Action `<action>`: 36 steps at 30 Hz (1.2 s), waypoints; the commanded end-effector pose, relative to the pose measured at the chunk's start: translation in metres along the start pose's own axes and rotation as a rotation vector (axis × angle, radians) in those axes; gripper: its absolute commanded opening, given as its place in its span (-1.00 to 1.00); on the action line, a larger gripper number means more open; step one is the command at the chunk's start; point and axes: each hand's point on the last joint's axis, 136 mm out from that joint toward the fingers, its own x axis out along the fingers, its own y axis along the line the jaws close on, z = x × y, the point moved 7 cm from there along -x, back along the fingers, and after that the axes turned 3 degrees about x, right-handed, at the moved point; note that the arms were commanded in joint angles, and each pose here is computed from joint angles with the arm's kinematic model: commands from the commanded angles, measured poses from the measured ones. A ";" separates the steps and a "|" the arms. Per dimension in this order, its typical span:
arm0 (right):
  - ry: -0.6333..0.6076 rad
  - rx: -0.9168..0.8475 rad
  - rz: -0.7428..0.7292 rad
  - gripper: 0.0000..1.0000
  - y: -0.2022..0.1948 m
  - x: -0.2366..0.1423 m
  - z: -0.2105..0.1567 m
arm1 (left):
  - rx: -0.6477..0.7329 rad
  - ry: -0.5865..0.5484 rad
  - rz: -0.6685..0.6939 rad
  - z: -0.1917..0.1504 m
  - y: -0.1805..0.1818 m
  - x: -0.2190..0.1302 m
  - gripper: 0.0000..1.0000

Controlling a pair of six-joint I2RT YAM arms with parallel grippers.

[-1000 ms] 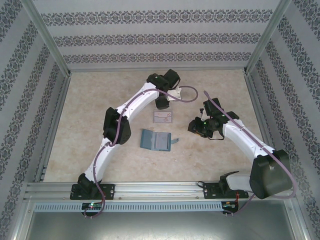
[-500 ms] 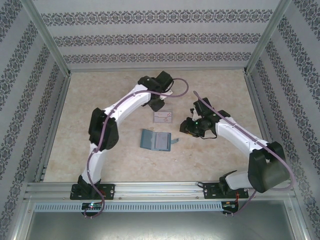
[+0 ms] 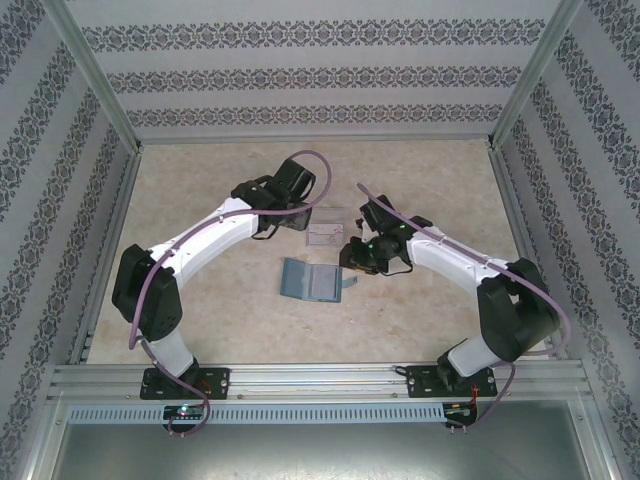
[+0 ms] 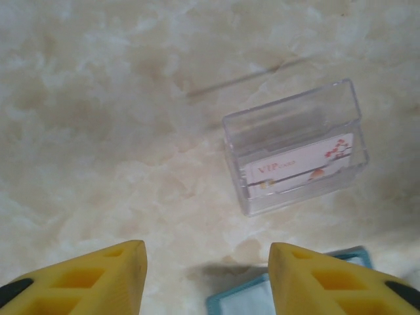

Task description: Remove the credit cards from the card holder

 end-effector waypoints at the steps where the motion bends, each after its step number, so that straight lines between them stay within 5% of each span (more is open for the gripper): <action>1: 0.012 -0.007 0.016 -0.32 0.011 0.005 0.002 | -0.153 0.050 -0.096 -0.010 -0.003 -0.006 0.00; 8: 0.043 -0.001 -0.014 -0.31 0.006 0.015 -0.002 | -0.234 0.105 -0.021 -0.038 0.007 -0.001 0.06; 18: 0.092 -0.005 -0.095 -0.32 -0.013 0.031 -0.006 | -0.184 0.341 -0.125 -0.063 -0.028 0.026 -0.07; 36: 0.124 0.017 -0.140 -0.53 -0.038 0.046 -0.005 | -0.270 0.427 -0.432 -0.090 -0.085 0.057 -0.64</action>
